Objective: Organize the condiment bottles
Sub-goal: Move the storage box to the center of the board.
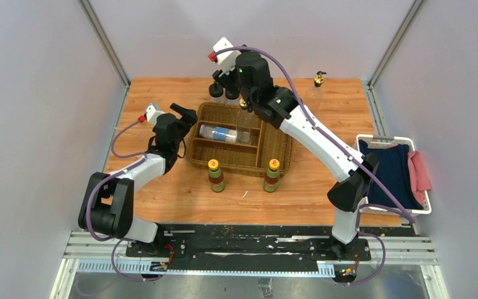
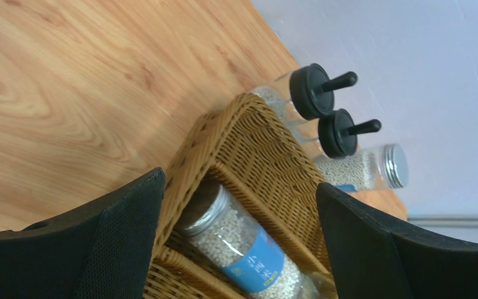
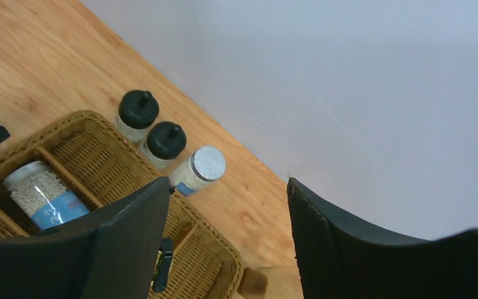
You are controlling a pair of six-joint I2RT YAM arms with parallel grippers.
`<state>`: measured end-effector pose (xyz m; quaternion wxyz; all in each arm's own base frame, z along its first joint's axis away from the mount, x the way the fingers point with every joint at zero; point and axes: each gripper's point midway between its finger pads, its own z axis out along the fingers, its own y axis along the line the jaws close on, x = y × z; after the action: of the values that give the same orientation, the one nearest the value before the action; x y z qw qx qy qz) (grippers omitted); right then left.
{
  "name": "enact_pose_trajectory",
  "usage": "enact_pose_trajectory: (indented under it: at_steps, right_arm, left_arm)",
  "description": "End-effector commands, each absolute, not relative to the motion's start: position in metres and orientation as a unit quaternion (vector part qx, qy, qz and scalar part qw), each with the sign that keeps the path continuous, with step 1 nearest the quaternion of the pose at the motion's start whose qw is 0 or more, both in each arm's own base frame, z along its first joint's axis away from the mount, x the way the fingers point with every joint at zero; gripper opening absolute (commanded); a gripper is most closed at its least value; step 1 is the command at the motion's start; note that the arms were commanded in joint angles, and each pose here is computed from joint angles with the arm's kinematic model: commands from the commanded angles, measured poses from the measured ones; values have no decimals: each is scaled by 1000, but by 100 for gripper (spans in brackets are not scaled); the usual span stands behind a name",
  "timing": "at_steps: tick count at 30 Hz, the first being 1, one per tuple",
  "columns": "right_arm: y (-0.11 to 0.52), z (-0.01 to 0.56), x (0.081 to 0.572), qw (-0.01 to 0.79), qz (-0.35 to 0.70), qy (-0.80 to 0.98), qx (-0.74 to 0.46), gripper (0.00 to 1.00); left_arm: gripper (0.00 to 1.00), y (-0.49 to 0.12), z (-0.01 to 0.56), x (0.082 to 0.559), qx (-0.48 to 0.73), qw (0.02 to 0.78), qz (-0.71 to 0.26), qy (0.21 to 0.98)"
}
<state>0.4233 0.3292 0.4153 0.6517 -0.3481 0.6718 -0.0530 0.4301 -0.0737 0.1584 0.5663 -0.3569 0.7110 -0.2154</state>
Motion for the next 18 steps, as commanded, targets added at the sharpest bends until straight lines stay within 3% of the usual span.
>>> enact_pose_trajectory:
  at_steps: [1,7,18]
  right_arm:
    - [307,426,422,662,-86,684,-295,73]
    - [290,417,420,654,-101,704,-257,77]
    - [265,382,400,632,-77,742,-208,77]
  left_arm:
    - [94,-96,175,433,-330,553,-261,719]
    - [100,-109,162,423,-297,514,-262,761]
    - [100,-96,123,401,-268,461,-180,827]
